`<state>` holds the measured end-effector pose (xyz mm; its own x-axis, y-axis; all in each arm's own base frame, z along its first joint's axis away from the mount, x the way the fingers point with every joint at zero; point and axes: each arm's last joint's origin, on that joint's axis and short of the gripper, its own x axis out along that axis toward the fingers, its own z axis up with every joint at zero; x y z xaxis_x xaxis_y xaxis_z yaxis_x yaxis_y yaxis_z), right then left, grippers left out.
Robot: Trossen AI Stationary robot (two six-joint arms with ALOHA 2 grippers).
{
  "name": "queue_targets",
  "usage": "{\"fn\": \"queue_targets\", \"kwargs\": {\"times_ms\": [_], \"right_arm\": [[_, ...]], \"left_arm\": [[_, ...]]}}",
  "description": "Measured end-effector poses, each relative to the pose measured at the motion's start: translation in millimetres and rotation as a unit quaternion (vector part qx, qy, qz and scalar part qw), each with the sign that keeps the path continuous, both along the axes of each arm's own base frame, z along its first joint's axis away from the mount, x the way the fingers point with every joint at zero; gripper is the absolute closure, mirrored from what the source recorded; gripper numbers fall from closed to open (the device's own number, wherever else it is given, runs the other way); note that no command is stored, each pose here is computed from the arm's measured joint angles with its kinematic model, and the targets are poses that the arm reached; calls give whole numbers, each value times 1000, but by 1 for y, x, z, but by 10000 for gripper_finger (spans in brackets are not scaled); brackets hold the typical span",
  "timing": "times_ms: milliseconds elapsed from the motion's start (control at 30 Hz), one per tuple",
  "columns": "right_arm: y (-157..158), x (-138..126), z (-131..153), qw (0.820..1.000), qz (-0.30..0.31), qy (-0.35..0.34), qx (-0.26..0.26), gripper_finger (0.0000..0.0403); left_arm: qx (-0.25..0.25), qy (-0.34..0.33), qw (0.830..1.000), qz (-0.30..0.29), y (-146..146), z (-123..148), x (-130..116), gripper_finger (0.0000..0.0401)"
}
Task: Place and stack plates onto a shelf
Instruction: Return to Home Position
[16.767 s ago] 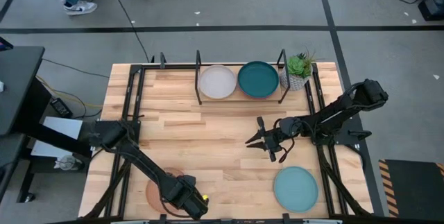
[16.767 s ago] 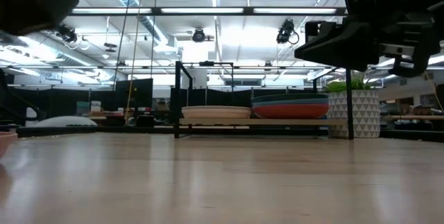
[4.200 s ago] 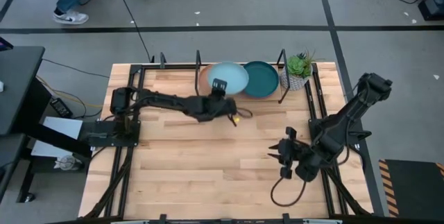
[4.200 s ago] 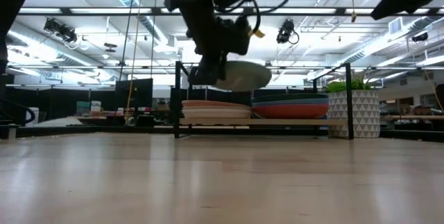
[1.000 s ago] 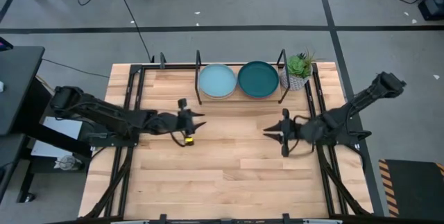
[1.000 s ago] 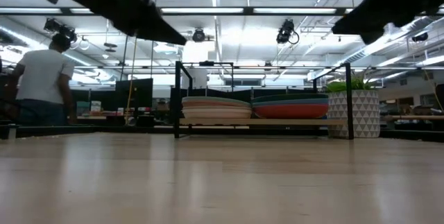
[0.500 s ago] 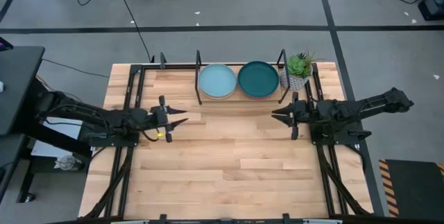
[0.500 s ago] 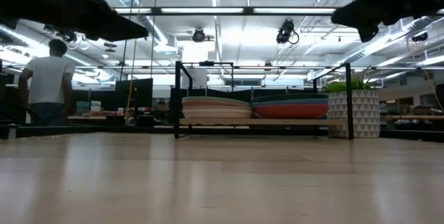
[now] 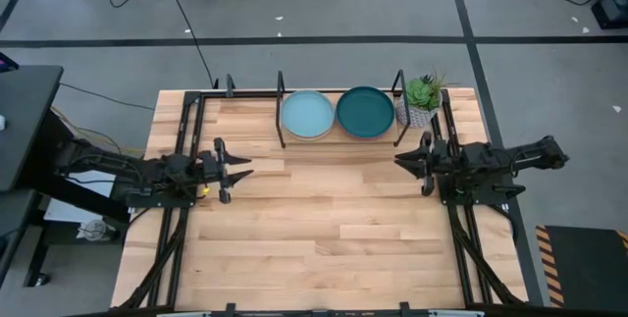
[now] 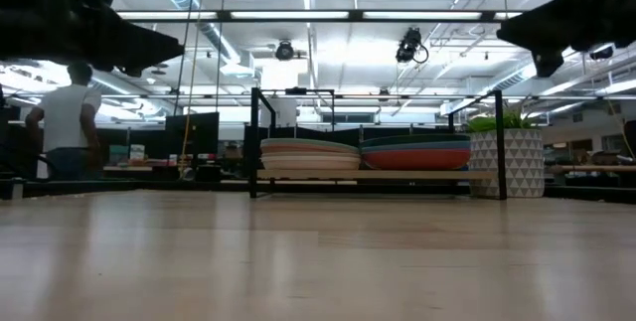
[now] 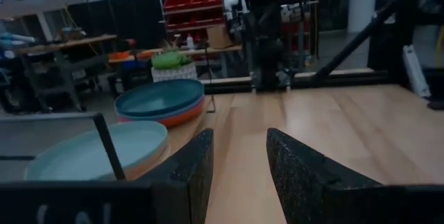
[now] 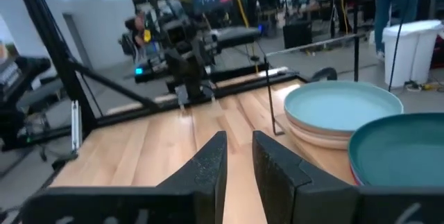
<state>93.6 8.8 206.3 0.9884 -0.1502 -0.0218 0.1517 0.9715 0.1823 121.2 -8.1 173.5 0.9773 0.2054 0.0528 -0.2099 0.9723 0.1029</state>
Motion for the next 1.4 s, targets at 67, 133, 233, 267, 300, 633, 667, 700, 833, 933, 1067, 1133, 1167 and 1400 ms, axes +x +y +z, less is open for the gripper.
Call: {"fn": "queue_targets", "kwargs": {"times_ms": [67, 133, 233, 267, 300, 633, 667, 700, 833, 933, 1067, 1133, 1167, 1400], "right_arm": [[0, 1, -8, 1000, -4, -20, 4, 328], [0, 2, -16, 999, -12, -36, 8, 328], [0, 4, -29, 998, -13, -58, 10, 328], [0, 4, -31, 998, -13, -59, 10, 328], [0, 4, -32, 998, -15, -55, 9, 328], [0, 5, -33, 997, -16, -57, 55, 328], [0, 5, -33, 997, -16, -55, 48, 328], [0, 5, -33, 998, -16, -54, 41, 328], [0, 5, -33, 998, -16, -55, 33, 328], [0, 5, -33, 998, -16, -55, 32, 328], [0, 5, -33, 998, -16, -55, 32, 328], [0, 5, -33, 998, -16, -55, 32, 328], [0, 5, -33, 998, -16, -55, 32, 328], [0, 5, -32, 998, -16, -56, 32, 328]], "left_arm": [[-6, 0, 1000, -7, 0, 0, -1, 259], [-9, -3, 1000, -28, -2, 0, -1, 259], [-5, -26, 998, -65, -5, 5, -1, 259], [-4, -31, 997, -72, -6, 6, -1, 259], [-4, -32, 997, -75, -6, 6, -1, 259], [0, -19, 997, -80, -8, 4, -1, 259], [1, -18, 997, -80, -8, 4, -1, 259], [1, -19, 997, -79, -7, 4, -1, 259], [-4, -19, 997, -78, -7, 3, -1, 259], [-6, -19, 997, -78, -7, 3, -1, 259], [-36, -7, 996, -80, -7, 0, -1, 259], [-45, -7, 996, -80, -7, 0, -1, 259], [-48, -8, 996, -80, -7, 0, -1, 259], [-48, -8, 996, -80, -7, 0, -1, 259]]}}
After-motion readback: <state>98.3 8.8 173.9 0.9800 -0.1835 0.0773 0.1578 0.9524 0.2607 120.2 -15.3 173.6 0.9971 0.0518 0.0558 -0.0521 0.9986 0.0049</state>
